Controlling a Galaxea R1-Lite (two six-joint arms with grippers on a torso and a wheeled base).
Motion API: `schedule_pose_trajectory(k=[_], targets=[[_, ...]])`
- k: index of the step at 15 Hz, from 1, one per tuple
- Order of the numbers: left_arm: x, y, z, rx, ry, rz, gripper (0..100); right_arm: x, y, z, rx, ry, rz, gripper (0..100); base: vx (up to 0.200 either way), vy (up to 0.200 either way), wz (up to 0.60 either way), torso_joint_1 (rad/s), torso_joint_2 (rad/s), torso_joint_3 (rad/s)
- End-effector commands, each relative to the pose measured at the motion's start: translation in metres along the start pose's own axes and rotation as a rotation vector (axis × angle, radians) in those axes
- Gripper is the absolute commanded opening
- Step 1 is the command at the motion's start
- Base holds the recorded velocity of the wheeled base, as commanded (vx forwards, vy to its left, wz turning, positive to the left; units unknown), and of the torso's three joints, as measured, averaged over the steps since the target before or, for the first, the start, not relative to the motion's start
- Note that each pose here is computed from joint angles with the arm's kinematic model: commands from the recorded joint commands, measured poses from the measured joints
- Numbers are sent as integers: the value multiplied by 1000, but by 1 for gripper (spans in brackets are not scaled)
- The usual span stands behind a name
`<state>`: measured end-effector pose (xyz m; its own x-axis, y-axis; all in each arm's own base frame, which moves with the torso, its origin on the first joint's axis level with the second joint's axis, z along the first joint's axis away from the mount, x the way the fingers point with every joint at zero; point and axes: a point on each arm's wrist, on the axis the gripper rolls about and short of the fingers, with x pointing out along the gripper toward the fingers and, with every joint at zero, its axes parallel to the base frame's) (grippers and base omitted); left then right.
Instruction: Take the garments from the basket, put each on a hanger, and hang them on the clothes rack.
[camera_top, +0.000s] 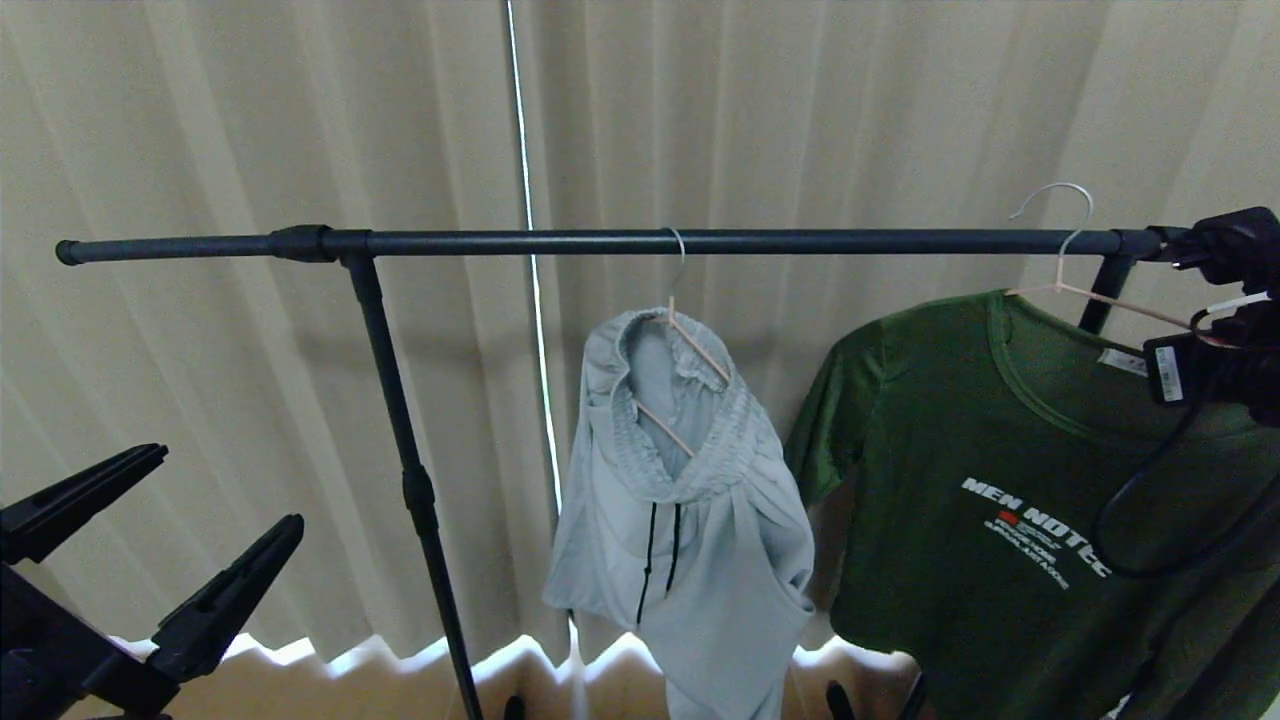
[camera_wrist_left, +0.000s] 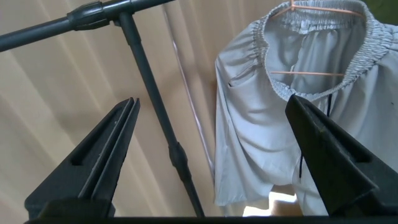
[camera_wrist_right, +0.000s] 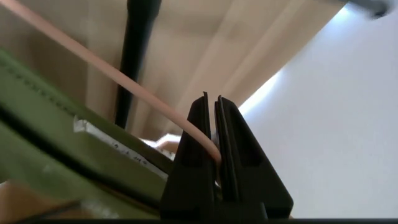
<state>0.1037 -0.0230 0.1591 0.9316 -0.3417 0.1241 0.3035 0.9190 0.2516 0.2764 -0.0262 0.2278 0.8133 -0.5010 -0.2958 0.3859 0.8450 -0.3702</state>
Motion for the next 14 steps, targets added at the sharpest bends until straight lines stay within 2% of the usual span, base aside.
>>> schedule_pose_trajectory(k=[1,3,4,8,13,14], targets=[[0,2,-1,4,7,14,100,22,14,-10,-25,47,4,0,0,0,0,0,0,0],[0,2,-1,4,6,16,100,20,17,-10,-30,46,6,0,0,0,0,0,0,0],[0,2,0,5,5,17,100,15,25,-13,-44,45,34,0,0,0,0,0,0,0],[-1,2,0,5,4,21,100,5,37,-16,-65,39,87,0,0,0,0,0,0,0],[-2,5,0,10,5,48,100,-5,41,-26,-51,-17,99,0,0,0,0,0,0,0],[-2,6,0,12,5,57,100,-8,40,-27,-48,-20,102,100,0,0,0,0,0,0]])
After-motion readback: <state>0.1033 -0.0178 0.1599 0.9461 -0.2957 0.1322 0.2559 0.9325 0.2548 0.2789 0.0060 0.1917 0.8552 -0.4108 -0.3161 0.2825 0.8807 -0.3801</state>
